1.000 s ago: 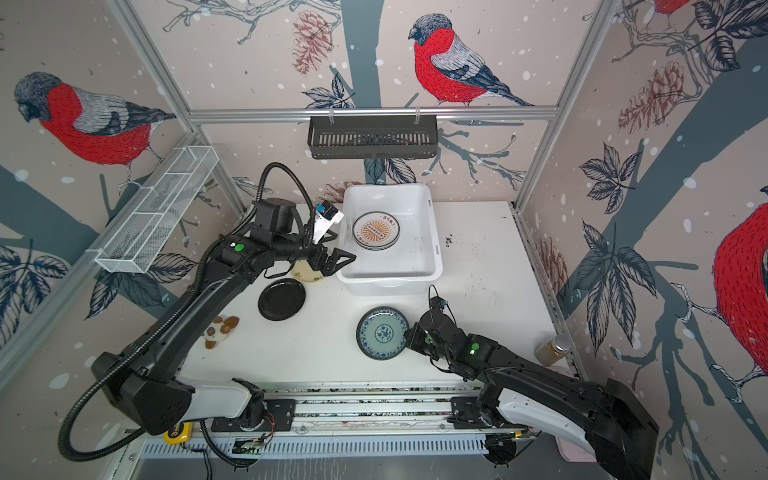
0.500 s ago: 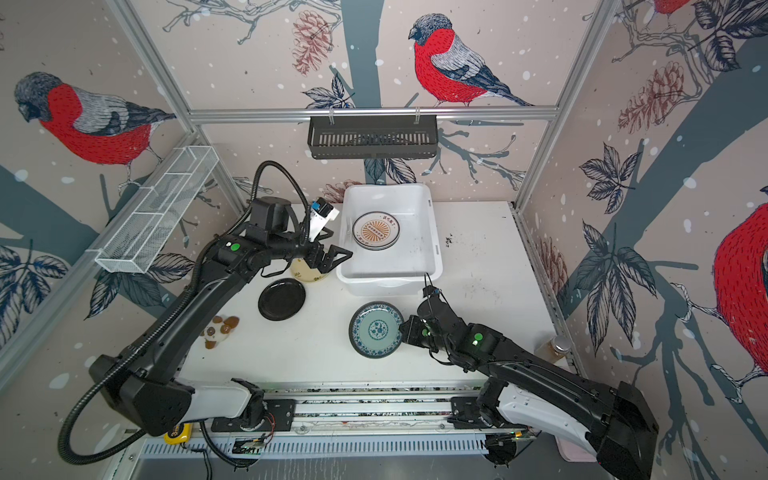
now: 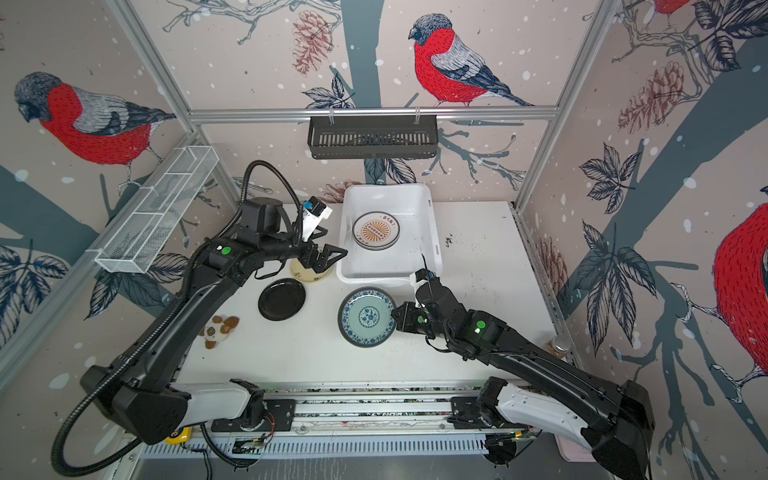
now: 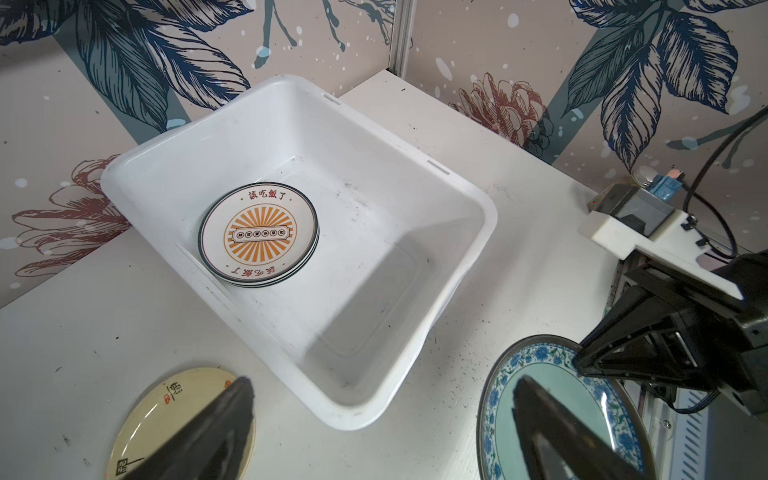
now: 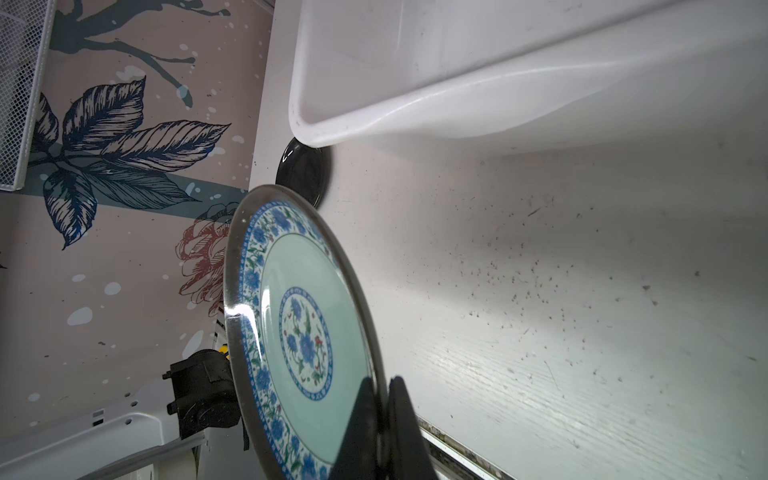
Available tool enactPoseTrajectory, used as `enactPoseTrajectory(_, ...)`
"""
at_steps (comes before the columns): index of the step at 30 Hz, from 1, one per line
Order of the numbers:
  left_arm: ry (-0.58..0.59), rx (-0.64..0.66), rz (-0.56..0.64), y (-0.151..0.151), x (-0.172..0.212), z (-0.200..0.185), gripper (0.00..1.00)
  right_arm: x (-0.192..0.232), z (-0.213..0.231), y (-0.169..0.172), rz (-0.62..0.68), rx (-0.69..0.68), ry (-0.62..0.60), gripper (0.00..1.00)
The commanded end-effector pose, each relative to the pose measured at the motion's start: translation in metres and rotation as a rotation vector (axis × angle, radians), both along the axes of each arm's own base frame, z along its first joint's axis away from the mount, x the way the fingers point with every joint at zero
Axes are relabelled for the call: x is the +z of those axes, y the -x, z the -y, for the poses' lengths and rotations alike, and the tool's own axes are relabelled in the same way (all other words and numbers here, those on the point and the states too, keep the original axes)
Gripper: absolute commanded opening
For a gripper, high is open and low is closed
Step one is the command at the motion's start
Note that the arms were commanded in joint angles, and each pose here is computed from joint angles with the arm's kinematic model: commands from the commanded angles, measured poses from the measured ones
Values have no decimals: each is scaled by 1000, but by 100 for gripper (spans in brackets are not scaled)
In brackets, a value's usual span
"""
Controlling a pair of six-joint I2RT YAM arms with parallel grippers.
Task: Place the plates into the plastic bin on the countertop
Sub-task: 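Lift the blue-floral plate and carry it over the white bin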
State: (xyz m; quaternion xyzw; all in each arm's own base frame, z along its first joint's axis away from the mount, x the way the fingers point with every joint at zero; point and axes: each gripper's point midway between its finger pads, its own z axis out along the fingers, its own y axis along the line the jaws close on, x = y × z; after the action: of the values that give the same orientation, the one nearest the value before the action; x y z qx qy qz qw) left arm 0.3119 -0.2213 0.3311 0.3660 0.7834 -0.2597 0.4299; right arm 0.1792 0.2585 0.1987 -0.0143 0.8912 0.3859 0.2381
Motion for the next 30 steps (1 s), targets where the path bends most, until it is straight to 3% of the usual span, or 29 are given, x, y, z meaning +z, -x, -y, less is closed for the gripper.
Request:
enactPoseTrajectory(1,16,5,29,-2,8,-1,96,13,2,-7,35,-5,0,2)
enactPoseTrajectory(15,24,-2,60,4,19,-4,96,64,35,-81,153,-84,25,2)
enactPoseTrajectory(22,-26,7,97,-5,21,-6,96,63,49,-133,166,-75,69,2)
enactPoseTrajectory(30,-121,116,113,-32,21,-20,96,35,51,-188,148,-41,124,2)
